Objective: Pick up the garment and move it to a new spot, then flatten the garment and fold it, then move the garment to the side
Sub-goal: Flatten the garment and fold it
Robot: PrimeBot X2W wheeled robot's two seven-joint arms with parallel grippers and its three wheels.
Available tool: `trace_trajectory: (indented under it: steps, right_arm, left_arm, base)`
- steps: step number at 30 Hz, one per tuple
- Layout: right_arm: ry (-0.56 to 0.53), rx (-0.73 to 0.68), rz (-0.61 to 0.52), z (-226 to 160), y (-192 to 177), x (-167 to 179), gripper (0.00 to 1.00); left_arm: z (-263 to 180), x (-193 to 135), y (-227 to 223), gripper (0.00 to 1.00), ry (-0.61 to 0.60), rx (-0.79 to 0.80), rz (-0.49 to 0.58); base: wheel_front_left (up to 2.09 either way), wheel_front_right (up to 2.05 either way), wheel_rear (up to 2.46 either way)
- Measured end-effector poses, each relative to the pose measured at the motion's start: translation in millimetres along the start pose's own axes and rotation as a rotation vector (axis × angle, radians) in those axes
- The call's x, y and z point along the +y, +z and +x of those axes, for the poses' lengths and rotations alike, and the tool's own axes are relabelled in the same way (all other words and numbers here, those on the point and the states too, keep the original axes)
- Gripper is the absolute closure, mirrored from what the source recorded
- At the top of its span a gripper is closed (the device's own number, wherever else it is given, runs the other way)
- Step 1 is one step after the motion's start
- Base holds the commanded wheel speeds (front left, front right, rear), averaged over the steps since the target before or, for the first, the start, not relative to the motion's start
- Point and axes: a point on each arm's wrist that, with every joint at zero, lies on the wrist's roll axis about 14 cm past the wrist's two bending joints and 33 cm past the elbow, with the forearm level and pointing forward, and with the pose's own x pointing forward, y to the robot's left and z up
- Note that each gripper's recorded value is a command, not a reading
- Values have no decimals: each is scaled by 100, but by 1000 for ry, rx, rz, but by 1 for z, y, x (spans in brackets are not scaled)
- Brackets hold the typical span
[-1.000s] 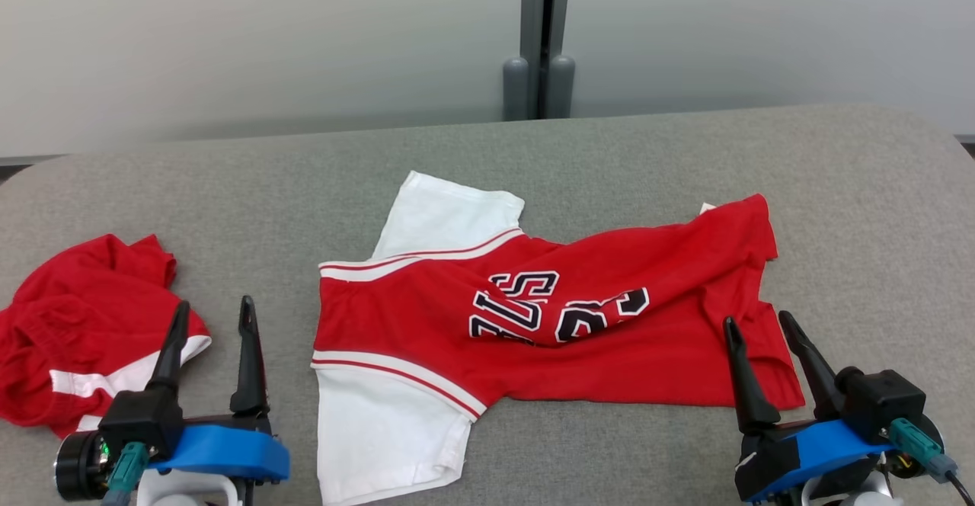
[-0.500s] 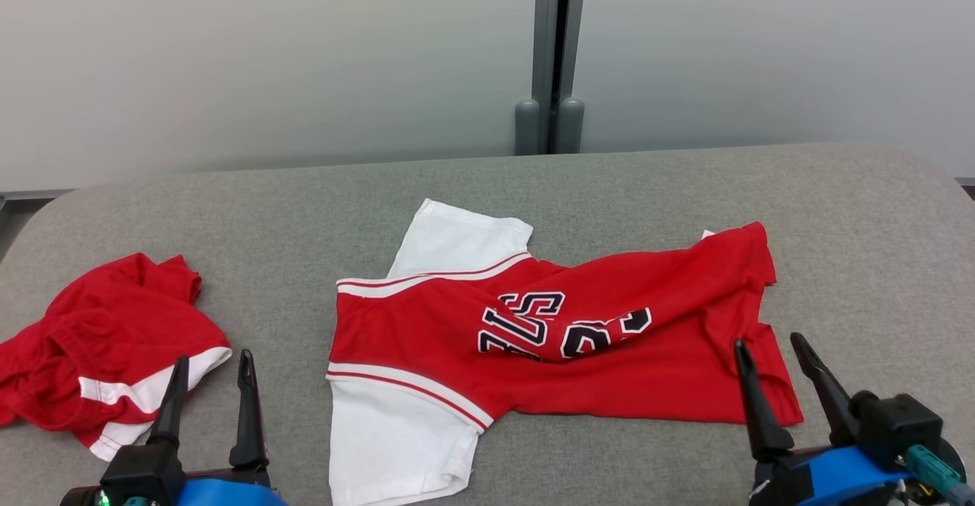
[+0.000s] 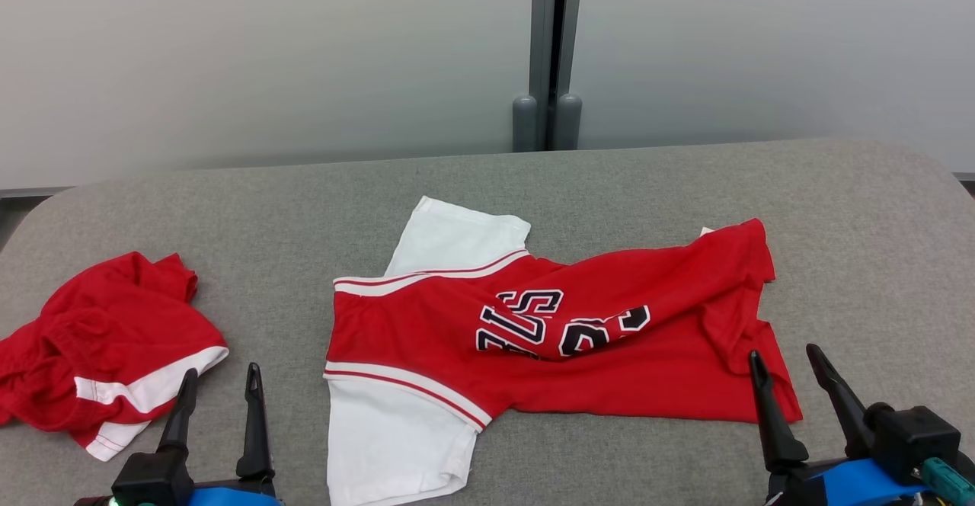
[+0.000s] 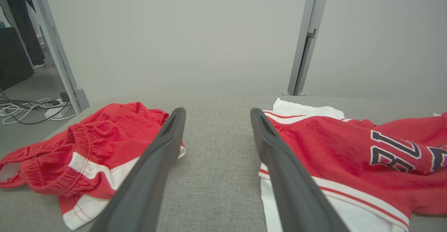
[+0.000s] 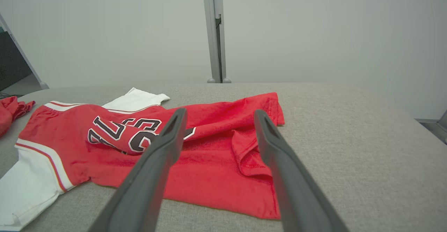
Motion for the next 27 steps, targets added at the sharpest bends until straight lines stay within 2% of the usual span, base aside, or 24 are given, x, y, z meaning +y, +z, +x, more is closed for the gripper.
trace_trajectory:
  steps: [9, 13, 27]
  right_arm:
    - [-33, 28, 8, -1, -11, -11, 0]
    - [-77, 94, 1, -3, -33, -26, 0]
    - [-140, 257, 0, 3, -92, -50, 0]
  left_arm:
    - [-2, -7, -16, 0, -18, 52, -18]
    - [-10, -26, -45, 0, -70, 151, -41]
    - [-48, -53, -122, 0, -148, 424, -82]
  base:
    - [0, 0, 0]
    - [0, 0, 0]
    - [0, 0, 0]
